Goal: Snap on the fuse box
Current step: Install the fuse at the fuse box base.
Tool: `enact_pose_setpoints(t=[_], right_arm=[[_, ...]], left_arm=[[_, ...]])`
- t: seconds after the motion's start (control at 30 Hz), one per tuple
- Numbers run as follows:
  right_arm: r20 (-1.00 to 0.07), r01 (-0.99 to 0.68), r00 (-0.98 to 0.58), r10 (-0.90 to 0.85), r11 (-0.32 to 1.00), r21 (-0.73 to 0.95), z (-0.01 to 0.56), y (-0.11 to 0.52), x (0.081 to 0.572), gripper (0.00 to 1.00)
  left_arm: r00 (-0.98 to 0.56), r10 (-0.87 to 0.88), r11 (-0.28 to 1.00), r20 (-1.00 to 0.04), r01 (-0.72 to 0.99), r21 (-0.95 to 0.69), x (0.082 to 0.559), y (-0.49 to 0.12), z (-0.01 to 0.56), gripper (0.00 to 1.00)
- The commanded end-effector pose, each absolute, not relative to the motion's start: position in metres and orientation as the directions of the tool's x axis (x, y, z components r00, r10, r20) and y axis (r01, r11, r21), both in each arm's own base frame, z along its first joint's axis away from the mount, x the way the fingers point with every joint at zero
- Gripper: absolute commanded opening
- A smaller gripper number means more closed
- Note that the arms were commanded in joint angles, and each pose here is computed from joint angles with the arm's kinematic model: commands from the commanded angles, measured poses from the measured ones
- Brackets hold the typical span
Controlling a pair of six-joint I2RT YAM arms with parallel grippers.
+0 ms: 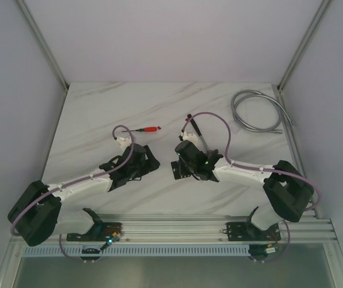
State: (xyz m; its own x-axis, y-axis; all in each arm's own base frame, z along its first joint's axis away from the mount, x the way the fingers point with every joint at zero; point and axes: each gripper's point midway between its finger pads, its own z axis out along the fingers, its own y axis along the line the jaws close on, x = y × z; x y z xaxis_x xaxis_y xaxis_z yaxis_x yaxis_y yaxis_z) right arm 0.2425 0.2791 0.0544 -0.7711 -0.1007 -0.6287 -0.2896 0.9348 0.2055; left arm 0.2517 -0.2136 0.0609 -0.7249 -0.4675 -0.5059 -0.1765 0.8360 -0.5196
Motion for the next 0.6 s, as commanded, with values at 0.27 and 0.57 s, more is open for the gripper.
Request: enact_pose_setpoints(t=[0.27, 0.57], right_arm=[[-0.665, -0.285, -0.741, -0.09, 0.939, 0.19, 0.066, 0.279, 0.249, 0.0], [-0.658, -0.305, -0.745, -0.106, 0.932, 0.194, 0.06, 0.284, 0.249, 0.0]], left_arm=[[-0.712, -0.452, 0.869, -0.538, -0.214, -0.446, 0.252, -0.186, 0.052, 0.93], [-0.709, -0.455, 0.869, -0.539, -0.222, -0.442, 0.252, -0.182, 0.052, 0.98]])
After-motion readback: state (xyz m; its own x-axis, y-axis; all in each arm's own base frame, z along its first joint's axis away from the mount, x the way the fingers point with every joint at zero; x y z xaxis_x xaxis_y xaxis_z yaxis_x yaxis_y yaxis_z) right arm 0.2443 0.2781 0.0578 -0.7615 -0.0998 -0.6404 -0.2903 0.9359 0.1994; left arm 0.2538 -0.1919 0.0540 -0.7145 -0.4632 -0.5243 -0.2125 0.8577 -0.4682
